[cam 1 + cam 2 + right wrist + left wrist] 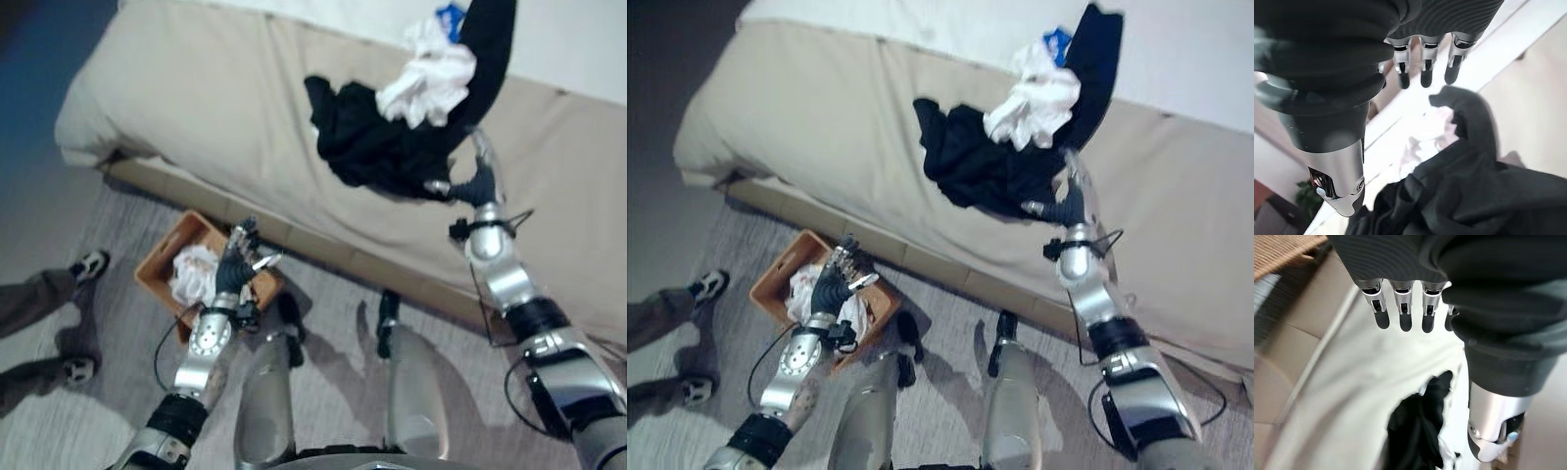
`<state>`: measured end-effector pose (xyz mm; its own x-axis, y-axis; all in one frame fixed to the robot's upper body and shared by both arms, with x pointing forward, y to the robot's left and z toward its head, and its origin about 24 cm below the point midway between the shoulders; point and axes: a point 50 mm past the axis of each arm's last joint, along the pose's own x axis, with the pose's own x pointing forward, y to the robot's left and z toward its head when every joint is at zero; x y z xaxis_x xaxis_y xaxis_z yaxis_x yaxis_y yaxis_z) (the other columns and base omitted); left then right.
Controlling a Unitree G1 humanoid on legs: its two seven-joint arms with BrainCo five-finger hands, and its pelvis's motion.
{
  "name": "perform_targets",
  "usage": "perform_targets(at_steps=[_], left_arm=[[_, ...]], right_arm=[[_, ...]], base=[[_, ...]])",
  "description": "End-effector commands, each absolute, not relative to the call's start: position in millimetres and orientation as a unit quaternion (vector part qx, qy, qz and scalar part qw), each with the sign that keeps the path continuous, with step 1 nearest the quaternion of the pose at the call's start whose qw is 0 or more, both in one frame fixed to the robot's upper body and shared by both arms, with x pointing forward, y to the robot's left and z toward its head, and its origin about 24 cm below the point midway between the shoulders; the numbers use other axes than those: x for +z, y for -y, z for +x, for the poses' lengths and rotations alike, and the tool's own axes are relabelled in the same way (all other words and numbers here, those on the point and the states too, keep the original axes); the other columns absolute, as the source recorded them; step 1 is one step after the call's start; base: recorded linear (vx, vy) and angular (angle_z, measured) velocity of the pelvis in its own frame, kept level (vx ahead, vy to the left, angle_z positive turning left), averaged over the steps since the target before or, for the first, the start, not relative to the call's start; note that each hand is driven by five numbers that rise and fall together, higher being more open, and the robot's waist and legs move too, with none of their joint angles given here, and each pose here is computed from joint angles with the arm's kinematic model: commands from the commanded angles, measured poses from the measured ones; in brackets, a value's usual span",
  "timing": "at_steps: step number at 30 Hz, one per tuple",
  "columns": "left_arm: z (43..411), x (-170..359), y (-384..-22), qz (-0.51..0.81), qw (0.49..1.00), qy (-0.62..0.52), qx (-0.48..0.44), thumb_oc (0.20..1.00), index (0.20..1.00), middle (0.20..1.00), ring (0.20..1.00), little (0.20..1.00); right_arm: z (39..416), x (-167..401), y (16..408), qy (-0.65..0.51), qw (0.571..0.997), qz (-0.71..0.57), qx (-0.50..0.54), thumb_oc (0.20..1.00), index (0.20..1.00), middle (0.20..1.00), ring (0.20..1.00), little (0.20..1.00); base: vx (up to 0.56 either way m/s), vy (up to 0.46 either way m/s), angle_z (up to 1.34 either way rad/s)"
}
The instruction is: Pick up clothes into the bucket
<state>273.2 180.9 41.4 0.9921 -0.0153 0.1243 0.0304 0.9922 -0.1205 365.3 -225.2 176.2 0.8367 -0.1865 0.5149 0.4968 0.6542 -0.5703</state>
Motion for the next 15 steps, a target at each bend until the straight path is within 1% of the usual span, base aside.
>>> perform_targets(at_steps=[1,3,5,7,8,10,11,12,15], left_arm=[[266,69,-184,-0.029,0.990,0.135,-0.022,1.000,1.000,1.000,1.000,1.000],[267,71,-184,-0.027,0.990,0.140,-0.021,1.000,1.000,1.000,1.000,1.000],[266,80,-186,-0.029,0.987,0.160,-0.017,1.000,1.000,1.000,1.000,1.000],[265,83,-186,-0.029,0.986,0.164,-0.017,1.000,1.000,1.000,1.000,1.000],[265,86,-187,-0.034,0.985,0.170,-0.013,1.000,1.000,1.000,1.000,1.000],[265,87,-188,-0.034,0.984,0.173,-0.011,1.000,1.000,1.000,1.000,1.000],[265,90,-188,-0.033,0.984,0.177,-0.010,1.000,1.000,1.000,1.000,1.000],[265,92,-188,-0.030,0.983,0.180,-0.010,1.000,1.000,1.000,1.000,1.000],[266,95,-189,-0.030,0.982,0.186,-0.009,1.000,1.000,1.000,1.000,1.000]], right_arm=[[369,226,230,0.284,0.844,-0.385,-0.243,1.000,1.000,1.000,1.000,1.000],[370,234,230,0.294,0.837,-0.387,-0.250,1.000,1.000,1.000,1.000,1.000],[367,273,239,0.333,0.807,-0.394,-0.288,1.000,1.000,1.000,1.000,1.000],[367,282,240,0.342,0.801,-0.392,-0.297,1.000,1.000,1.000,1.000,1.000],[365,305,244,0.360,0.785,-0.385,-0.326,1.000,1.000,1.000,1.000,1.000],[365,316,245,0.367,0.777,-0.387,-0.334,1.000,1.000,1.000,1.000,1.000],[362,328,246,0.377,0.766,-0.390,-0.346,1.000,1.000,1.000,1.000,1.000],[358,347,250,0.388,0.742,-0.405,-0.367,1.000,1.000,1.000,1.000,1.000],[346,379,256,0.411,0.703,-0.422,-0.398,1.000,1.000,1.000,1.000,1.000]], base=[[-0.09,0.008,0.10],[-0.06,-0.008,0.08],[-0.01,-0.016,0.12],[-0.03,-0.006,0.11],[-0.03,-0.002,0.07],[-0.02,0.010,0.05],[-0.02,-0.011,0.10],[-0.01,-0.010,0.11],[0.00,-0.027,0.14]])
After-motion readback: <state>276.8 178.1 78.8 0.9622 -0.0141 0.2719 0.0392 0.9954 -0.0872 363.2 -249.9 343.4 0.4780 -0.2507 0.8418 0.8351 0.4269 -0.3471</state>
